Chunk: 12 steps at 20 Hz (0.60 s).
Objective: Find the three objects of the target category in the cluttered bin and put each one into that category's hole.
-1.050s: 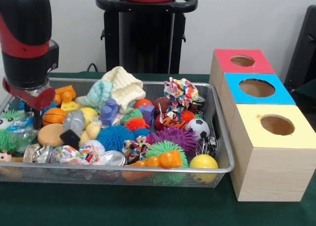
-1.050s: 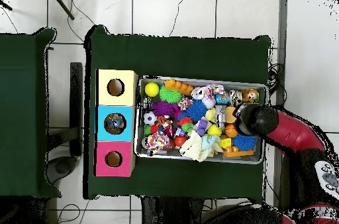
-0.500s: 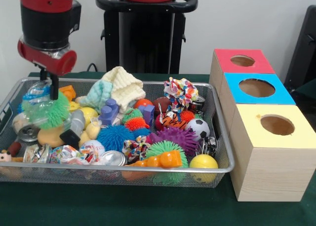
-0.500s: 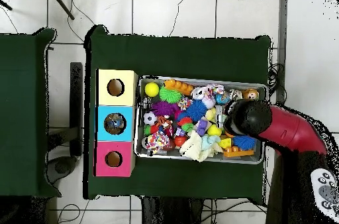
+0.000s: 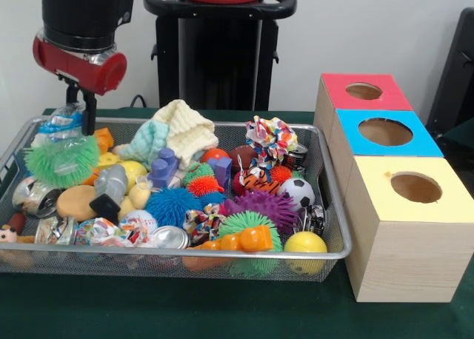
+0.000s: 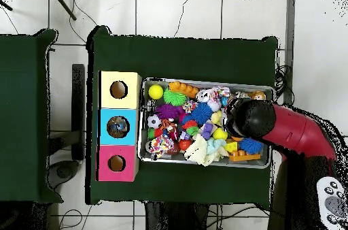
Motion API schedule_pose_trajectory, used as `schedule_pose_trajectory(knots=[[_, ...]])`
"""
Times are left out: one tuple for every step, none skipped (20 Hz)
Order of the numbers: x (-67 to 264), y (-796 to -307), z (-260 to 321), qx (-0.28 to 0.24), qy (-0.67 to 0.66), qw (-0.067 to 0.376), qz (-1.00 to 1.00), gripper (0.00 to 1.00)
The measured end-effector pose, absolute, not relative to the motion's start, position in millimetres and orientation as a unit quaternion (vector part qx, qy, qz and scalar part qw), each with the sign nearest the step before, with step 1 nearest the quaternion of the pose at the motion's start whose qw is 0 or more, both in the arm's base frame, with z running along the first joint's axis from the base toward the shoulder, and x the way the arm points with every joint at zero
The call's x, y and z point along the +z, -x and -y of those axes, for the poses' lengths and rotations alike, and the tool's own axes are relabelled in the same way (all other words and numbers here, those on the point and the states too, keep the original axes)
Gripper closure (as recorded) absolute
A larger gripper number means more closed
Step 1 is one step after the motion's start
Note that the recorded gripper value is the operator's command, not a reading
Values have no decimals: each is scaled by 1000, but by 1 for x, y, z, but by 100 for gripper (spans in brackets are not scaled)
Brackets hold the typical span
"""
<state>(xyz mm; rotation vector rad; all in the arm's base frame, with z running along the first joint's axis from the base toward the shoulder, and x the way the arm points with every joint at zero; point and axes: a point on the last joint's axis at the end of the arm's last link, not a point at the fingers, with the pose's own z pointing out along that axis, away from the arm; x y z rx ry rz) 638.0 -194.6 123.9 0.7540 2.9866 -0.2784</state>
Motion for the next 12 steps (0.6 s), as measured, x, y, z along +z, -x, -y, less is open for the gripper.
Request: schedule_pose_trajectory(knots=[[124,-637,195,-90,-244,24,-965,100],[123,-636,194,-90,-244,22,-965,100],[122,-635,194,-90,-244,21,-965,100],[120,-633,193,-90,-244,19,-965,100],[118,-631,193,-90,-244,17,-965,100],[116,-628,191,-90,-244,15,-966,100],[113,-625,189,-90,-243,13,-966,100],[107,-620,184,-89,-241,11,-966,100],[105,-618,182,-89,-240,10,-967,100],[104,-617,180,-89,-239,10,-967,100],[99,-612,176,-89,-237,9,-967,100],[97,-610,173,-90,-235,9,-968,100]])
